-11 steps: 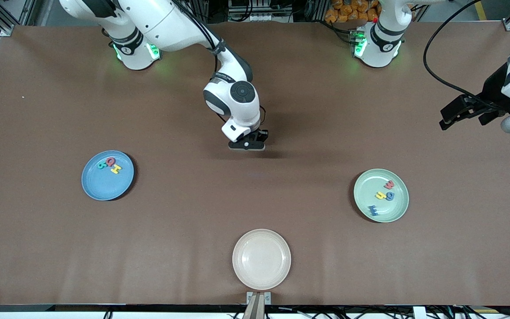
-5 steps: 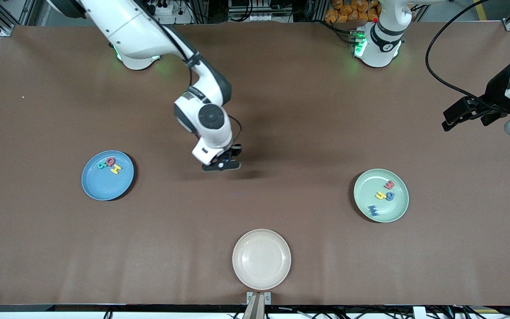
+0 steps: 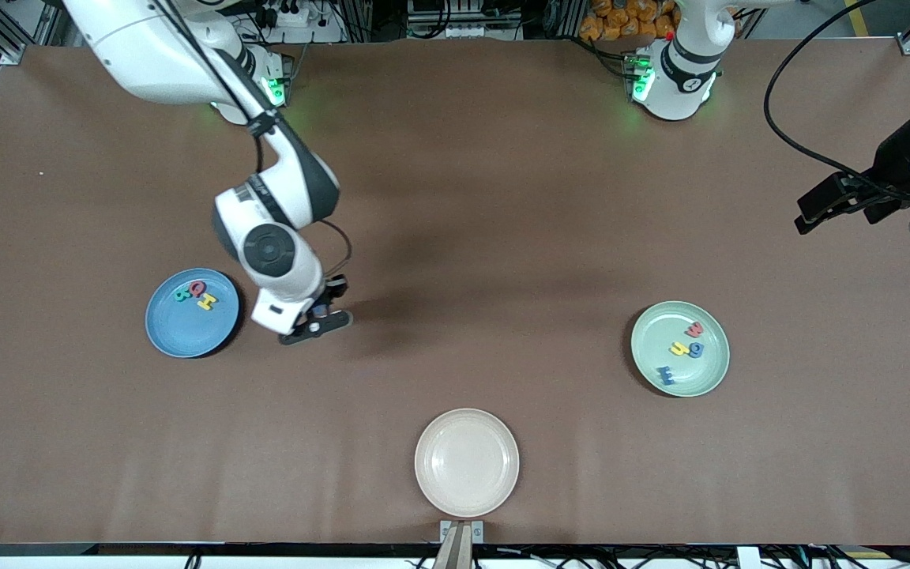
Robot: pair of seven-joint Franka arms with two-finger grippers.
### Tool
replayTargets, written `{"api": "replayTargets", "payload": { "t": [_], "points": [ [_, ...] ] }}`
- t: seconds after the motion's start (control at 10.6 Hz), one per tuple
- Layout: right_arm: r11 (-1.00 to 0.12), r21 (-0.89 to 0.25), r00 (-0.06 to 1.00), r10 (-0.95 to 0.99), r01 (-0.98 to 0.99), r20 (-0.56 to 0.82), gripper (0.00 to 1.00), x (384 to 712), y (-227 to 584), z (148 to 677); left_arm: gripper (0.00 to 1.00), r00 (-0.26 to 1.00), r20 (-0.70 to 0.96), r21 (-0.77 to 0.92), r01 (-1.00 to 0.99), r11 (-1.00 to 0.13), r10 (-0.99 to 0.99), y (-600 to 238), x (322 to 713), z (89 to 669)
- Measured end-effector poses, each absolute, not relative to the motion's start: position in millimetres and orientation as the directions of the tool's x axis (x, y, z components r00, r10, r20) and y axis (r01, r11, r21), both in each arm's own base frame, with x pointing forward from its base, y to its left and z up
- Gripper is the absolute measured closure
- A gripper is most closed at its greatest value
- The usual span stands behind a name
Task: Sort uppercase to blue plate, lowercase to green plate
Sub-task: 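Carry M to the blue plate and release it with the right gripper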
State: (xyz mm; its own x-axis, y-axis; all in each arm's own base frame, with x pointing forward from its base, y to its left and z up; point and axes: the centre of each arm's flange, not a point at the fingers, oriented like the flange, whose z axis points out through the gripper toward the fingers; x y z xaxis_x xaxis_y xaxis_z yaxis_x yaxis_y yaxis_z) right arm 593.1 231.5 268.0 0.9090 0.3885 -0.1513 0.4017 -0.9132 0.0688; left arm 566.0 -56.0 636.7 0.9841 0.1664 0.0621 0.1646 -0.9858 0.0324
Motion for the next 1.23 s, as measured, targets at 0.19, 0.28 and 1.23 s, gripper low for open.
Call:
{"api": "replayTargets", "payload": {
  "t": [0.19, 0.28, 1.23],
  "points": [
    [-0.879, 0.087, 0.874, 0.447, 0.469, -0.188, 0.57, 607.2, 161.9, 270.3, 0.00, 0.984, 0.059, 0.032, 0.165, -0.986, 0.167, -55.6, 566.0, 636.0],
    [-0.866, 0.091, 0.859, 0.466, 0.492, -0.213, 0.57, 607.7, 131.8, 266.9, 0.00, 0.984, 0.058, 0.031, 0.166, -0.986, 0.168, -55.3, 566.0, 635.9],
    [-0.854, 0.003, 0.825, 0.501, 0.520, -0.262, 0.36, 569.3, 47.8, 206.5, 0.00, 0.987, 0.044, -0.001, 0.152, -0.988, 0.152, -60.6, 569.4, 626.4]
  ]
}}
